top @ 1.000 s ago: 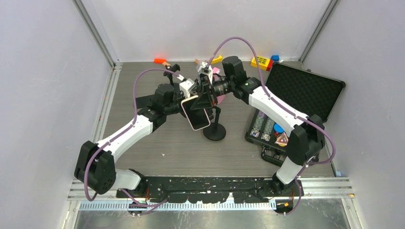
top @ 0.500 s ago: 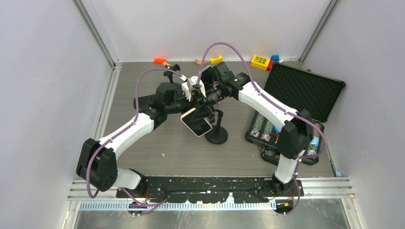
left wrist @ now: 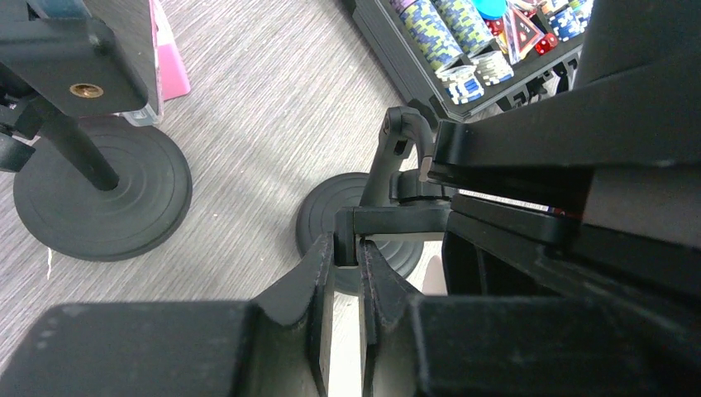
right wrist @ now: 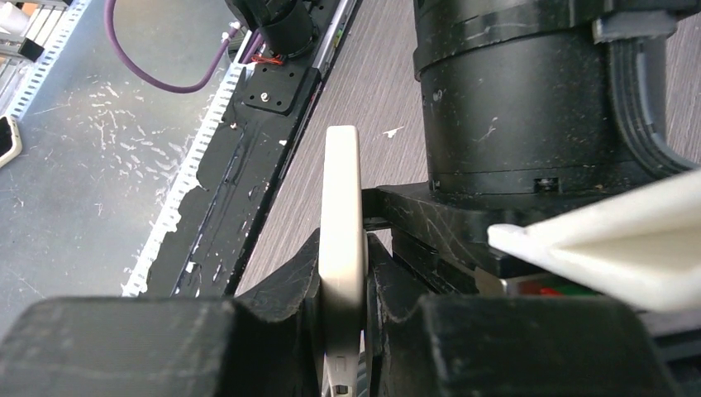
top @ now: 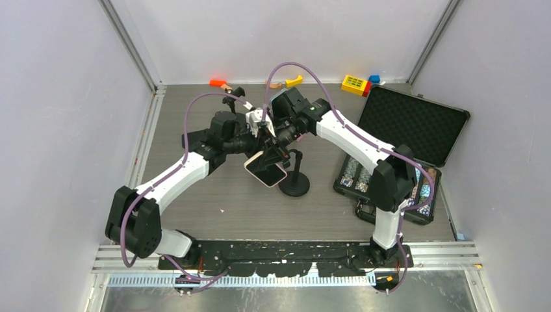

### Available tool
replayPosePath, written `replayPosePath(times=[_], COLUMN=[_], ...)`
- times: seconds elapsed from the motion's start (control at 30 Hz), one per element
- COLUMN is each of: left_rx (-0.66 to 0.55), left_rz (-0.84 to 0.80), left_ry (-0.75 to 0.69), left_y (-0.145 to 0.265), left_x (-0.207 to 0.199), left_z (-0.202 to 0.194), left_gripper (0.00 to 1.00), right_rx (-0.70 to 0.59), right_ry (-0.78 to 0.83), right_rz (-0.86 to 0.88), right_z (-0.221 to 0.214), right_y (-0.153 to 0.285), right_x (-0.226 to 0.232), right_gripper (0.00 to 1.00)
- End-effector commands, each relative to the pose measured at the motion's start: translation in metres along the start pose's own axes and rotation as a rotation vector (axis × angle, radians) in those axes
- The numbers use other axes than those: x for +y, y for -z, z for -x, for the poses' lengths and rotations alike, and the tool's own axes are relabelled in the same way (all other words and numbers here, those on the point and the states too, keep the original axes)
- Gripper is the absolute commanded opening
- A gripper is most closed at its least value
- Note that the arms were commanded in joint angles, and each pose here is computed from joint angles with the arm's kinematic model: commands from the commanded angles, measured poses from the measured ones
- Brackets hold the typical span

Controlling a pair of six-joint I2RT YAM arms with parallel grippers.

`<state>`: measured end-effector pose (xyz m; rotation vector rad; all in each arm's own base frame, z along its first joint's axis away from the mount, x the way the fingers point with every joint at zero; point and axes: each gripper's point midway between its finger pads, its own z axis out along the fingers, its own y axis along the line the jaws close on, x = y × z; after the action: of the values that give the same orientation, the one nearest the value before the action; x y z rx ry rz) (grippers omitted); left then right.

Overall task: Place the phone on the phone stand
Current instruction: Install the phone on the phone stand.

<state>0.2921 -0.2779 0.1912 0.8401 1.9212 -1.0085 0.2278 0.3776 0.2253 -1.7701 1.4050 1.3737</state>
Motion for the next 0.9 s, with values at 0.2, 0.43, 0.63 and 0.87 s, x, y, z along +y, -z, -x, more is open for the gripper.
replayPosePath(times=[0.2,0.43,0.63,0.87], left_rx=[-0.009,0.0,0.004,-0.006], left_rz=[-0.124,-0.15,-0.148,-0.126], left_ry=[0.005,0.02,0.023,0.029], left_y=[-0.004,-0.002,-0.003,-0.004], left_x=[-0.026,-0.028,-0.027,-0.019], left_z=[0.009,0.005,0.002,0.001], left_gripper=[0.0,0.0,0.0,0.0], right_rx=[0.02,-0.003,-0.008,-0.023], right_ry=[0.112,0.155,0.181,0.213], right_rz=[-0.047,-0.082,-0.066,-0.064], right_z=[0.011,0.016,0.012,0.018], right_y=[0.001,0.023,0.032,0.043], right_x=[-0.011,-0.009,0.0,0.012], right_gripper=[0.0,0.0,0.0,0.0])
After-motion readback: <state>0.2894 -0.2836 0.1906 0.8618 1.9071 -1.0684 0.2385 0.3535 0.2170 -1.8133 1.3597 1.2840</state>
